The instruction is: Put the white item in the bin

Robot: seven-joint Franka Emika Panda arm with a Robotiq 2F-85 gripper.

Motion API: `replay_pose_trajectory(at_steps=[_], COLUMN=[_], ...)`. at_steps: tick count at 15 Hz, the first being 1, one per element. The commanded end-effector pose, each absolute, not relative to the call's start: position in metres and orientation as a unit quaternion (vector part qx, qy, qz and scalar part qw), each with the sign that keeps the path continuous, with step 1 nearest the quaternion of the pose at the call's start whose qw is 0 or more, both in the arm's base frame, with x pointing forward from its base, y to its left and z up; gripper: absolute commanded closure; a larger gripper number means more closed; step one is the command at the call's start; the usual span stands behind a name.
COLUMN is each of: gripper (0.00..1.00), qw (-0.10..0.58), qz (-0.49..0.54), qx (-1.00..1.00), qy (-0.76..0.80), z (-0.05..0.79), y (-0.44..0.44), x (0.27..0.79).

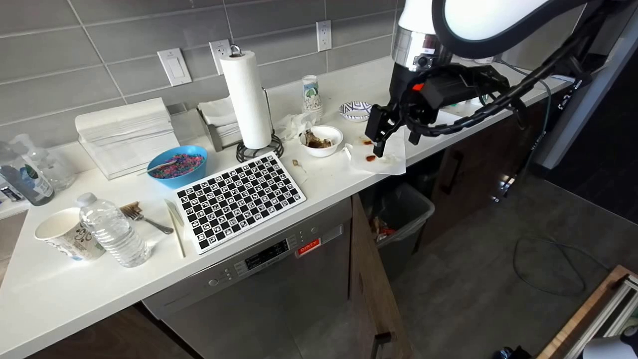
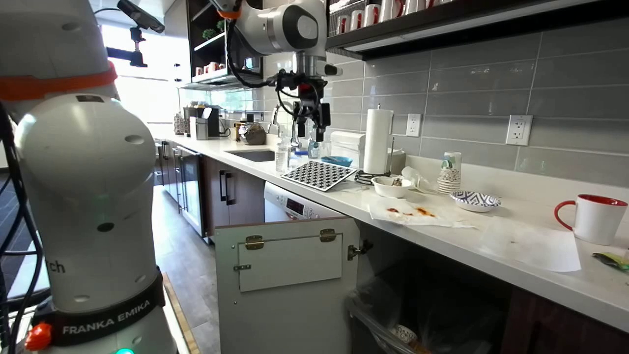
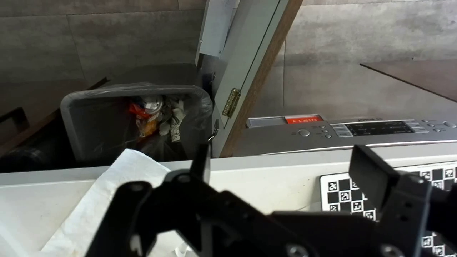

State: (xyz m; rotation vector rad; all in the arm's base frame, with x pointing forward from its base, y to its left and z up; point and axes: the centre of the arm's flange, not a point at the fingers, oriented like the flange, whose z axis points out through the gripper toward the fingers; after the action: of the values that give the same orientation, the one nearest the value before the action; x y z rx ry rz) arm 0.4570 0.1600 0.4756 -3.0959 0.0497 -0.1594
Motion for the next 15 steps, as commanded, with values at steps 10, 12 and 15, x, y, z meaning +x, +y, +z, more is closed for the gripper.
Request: replay_pose_trajectory(at_steps=[10, 12, 15], gripper=[0.0, 0.0, 0.0], qw=[-0.051, -0.045, -0.042], qz=[-0.137, -0.133, -0.127], qx=[-0.959, -0.948, -0.949], qy=[0.242, 0.284, 0.287], z=[0.491, 0.486, 0.49], y=[-0.065, -0.104, -0.115], x=[0.487, 0.489, 0.481])
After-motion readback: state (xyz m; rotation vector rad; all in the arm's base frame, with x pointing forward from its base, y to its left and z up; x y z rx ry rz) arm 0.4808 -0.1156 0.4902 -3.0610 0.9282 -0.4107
